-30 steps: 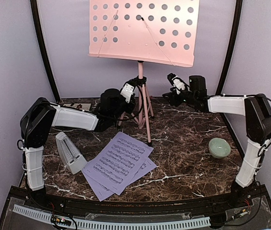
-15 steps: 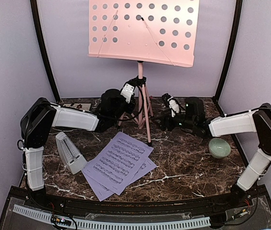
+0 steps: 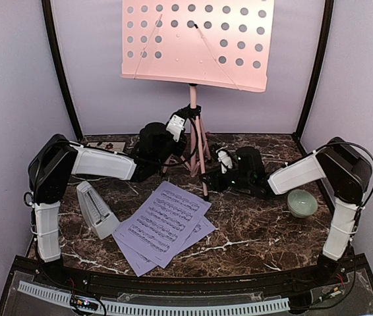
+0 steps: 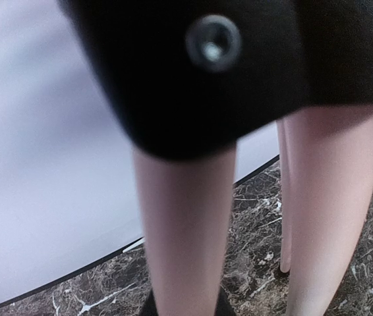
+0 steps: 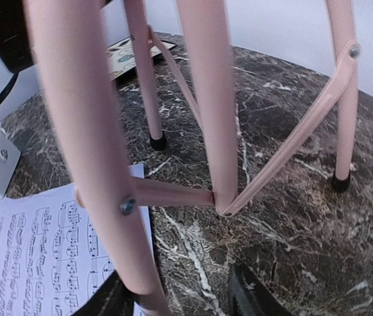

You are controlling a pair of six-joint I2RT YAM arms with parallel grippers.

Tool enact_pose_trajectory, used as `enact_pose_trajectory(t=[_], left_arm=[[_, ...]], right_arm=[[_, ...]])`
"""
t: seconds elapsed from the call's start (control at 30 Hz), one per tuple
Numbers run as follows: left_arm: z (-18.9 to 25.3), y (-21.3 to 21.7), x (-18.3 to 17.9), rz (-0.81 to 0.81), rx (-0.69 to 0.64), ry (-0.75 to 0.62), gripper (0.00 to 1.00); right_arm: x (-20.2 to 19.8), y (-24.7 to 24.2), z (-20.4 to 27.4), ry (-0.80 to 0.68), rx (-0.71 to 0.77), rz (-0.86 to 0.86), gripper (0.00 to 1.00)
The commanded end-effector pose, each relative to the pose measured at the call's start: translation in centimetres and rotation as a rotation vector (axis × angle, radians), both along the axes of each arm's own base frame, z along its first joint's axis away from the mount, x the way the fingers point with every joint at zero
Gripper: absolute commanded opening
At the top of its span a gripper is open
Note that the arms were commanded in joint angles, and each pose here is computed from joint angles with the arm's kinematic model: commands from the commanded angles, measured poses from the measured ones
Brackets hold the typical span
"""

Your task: Set up the instrument practice props

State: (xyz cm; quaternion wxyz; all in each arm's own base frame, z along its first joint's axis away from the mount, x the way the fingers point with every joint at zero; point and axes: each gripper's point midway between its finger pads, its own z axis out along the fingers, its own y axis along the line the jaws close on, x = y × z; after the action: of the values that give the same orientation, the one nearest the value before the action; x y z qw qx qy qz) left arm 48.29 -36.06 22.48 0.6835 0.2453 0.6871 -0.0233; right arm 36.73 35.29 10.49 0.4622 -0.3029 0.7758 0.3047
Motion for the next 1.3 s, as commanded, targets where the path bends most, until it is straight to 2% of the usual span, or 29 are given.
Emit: enact_pose_trajectory(t=[0.0, 0.07, 0.17, 0.2, 0.33, 0.47, 0.63, 0.8, 0.9, 1.03, 1.27], left_arm=[[-0.9, 1.6, 0.3, 0.064, 0.046, 0.035, 0.00], [-1.0, 1.6, 0.2, 0.063, 0.064, 0.034, 0.00], [-1.2, 1.6, 0.2, 0.055, 0.082, 0.043, 0.04], [-1.2, 1.6, 0.1, 0.049, 0.083, 0.048, 0.07], [-1.8, 1.7, -0.6, 0.007, 0.081, 0.110, 0.35], [-2.1, 2.0, -2.2, -0.085, 0.059, 0.159, 0.53], [-3.4, 3.0, -3.6, -0.174, 0.060, 0.231, 0.65], [-5.7, 4.8, -3.7, -0.189, 0.071, 0.302, 0.67], [-7.2, 6.0, -2.7, -0.208, 0.100, 0.360, 0.64], [-8.7, 5.0, -2.3, -0.265, 0.165, 0.383, 0.57], [-9.2, 2.8, -1.6, -0.357, 0.167, 0.375, 0.53]], right_arm=[[1.0, 0.6, 2.1, -0.065, 0.037, -0.017, 0.35], [0.7, 0.3, 1.9, -0.070, 0.022, -0.021, 0.19], [0.4, -0.2, 1.9, -0.079, 0.004, -0.022, 0.02], [0.3, -0.3, 1.9, -0.082, 0.000, -0.023, 0.00], [0.3, -0.6, 1.8, -0.085, -0.016, -0.028, 0.00], [0.2, -0.7, 1.5, -0.081, -0.028, -0.027, 0.00], [0.0, -0.8, 1.5, -0.081, -0.038, -0.020, 0.00], [0.1, -1.1, 1.6, -0.086, -0.057, -0.022, 0.00], [0.1, -1.2, 1.6, -0.084, -0.061, -0.019, 0.00], [0.3, -1.3, 1.7, -0.081, -0.064, -0.020, 0.00], [0.8, -1.4, 1.6, -0.069, -0.071, -0.020, 0.00]])
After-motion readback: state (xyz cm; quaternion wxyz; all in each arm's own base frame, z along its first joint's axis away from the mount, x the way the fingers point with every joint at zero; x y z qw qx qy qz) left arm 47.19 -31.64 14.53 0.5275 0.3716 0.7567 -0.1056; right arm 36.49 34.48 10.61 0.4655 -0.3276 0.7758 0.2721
